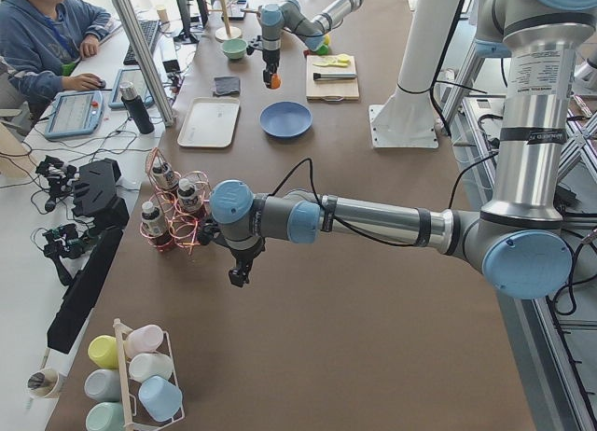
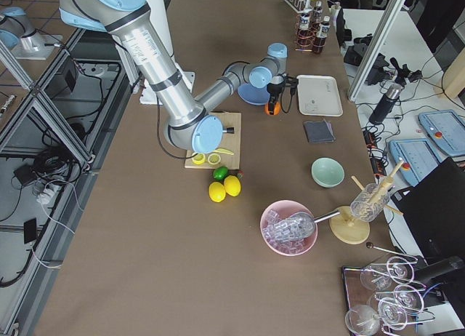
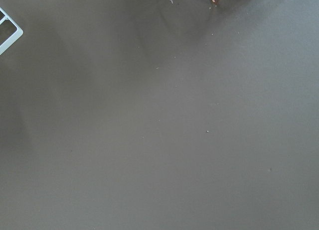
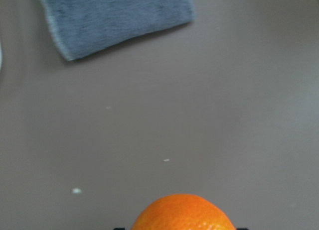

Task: Pick orange to plate
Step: 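Carry the tangerine with the right gripper over the blue plate, then release the tangerine onto the plate and withdraw the right arm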

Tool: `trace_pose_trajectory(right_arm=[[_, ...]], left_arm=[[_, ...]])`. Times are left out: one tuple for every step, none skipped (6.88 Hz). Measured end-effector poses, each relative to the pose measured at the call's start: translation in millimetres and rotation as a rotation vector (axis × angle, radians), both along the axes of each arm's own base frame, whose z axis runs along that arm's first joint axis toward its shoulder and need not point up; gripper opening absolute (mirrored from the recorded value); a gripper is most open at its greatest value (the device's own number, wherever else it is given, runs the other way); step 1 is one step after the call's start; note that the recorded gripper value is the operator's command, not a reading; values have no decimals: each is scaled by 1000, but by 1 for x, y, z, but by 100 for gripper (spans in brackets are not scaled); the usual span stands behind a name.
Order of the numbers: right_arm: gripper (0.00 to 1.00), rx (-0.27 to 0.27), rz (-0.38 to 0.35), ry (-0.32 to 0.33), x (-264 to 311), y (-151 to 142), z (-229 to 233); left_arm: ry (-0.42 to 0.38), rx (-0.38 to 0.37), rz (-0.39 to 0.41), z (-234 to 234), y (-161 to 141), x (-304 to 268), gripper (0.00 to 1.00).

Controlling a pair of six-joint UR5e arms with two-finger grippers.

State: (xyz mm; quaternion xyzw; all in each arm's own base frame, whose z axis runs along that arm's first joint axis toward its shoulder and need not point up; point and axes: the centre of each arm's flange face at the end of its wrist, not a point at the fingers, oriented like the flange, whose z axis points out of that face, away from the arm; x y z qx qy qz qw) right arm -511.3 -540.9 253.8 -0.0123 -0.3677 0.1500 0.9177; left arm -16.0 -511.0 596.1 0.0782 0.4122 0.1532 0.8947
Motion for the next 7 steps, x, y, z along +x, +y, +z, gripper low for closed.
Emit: trace_pose_trajectory(right_arm=[[0, -18, 25, 5, -42, 9, -34], [0, -27, 35, 17, -78, 18, -55], [0, -31, 30, 24, -99, 30, -63], [0, -33, 22, 32, -111, 39, -63], [0, -33, 15, 36, -117, 45, -62], [87, -33, 8, 38, -121, 50, -61], [100, -33, 1, 38, -125, 55, -61]], left_arm=[[0, 0, 0, 0, 1, 0, 98], [0, -1, 0, 0, 1, 0, 98], [-1, -2, 0, 1, 2, 0, 98], [-1, -4, 0, 2, 3, 0, 98], [-1, -5, 0, 3, 3, 0, 98], [0, -5, 0, 3, 3, 0, 98], [-1, -7, 0, 4, 4, 0, 98]])
